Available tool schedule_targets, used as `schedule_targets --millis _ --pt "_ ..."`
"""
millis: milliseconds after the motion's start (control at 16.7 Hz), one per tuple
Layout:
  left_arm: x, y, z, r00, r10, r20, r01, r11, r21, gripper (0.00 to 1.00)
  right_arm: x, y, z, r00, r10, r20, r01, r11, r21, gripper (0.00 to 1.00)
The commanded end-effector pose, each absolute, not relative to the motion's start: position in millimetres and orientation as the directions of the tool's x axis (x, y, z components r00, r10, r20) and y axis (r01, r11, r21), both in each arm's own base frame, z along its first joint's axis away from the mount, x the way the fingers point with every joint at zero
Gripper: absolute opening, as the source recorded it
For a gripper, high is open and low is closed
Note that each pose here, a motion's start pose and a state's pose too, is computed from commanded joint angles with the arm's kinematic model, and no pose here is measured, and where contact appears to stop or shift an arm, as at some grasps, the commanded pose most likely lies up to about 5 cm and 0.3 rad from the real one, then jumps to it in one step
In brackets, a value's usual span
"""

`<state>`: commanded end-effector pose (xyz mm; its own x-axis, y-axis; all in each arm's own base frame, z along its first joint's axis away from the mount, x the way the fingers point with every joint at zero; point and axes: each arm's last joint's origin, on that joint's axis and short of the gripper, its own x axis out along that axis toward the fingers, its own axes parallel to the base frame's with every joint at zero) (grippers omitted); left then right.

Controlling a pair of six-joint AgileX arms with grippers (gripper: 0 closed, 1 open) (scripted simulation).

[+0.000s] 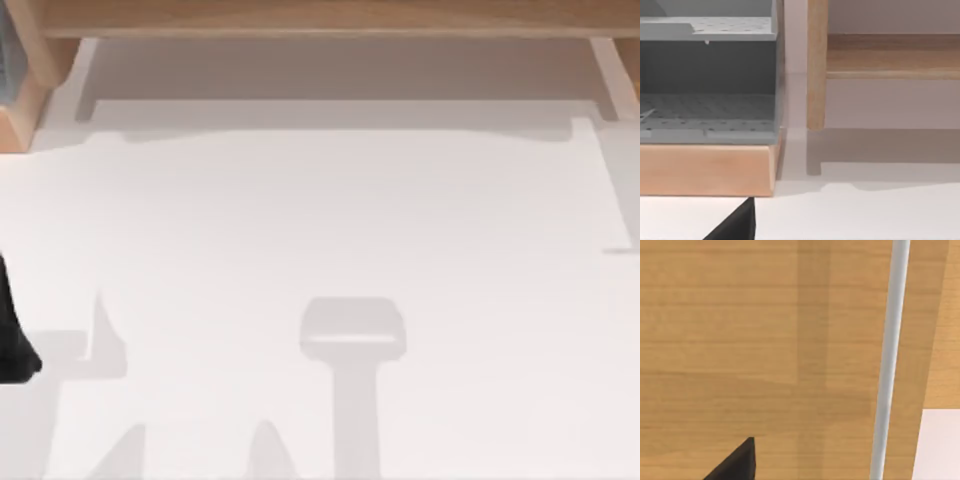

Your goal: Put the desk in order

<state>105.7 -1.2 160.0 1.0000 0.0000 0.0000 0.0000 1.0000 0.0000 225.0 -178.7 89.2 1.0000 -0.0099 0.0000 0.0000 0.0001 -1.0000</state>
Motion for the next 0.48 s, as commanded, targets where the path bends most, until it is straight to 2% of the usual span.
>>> schedule_targets --millis 480 --pt "105.7 -1.2 160.0 1.0 0.0 0.0 0.0 1.0 0.0 1.0 250.0 -178.9 89.2 1.0 -0.01 0.0 0.0 0.0 -1.0 1.0"
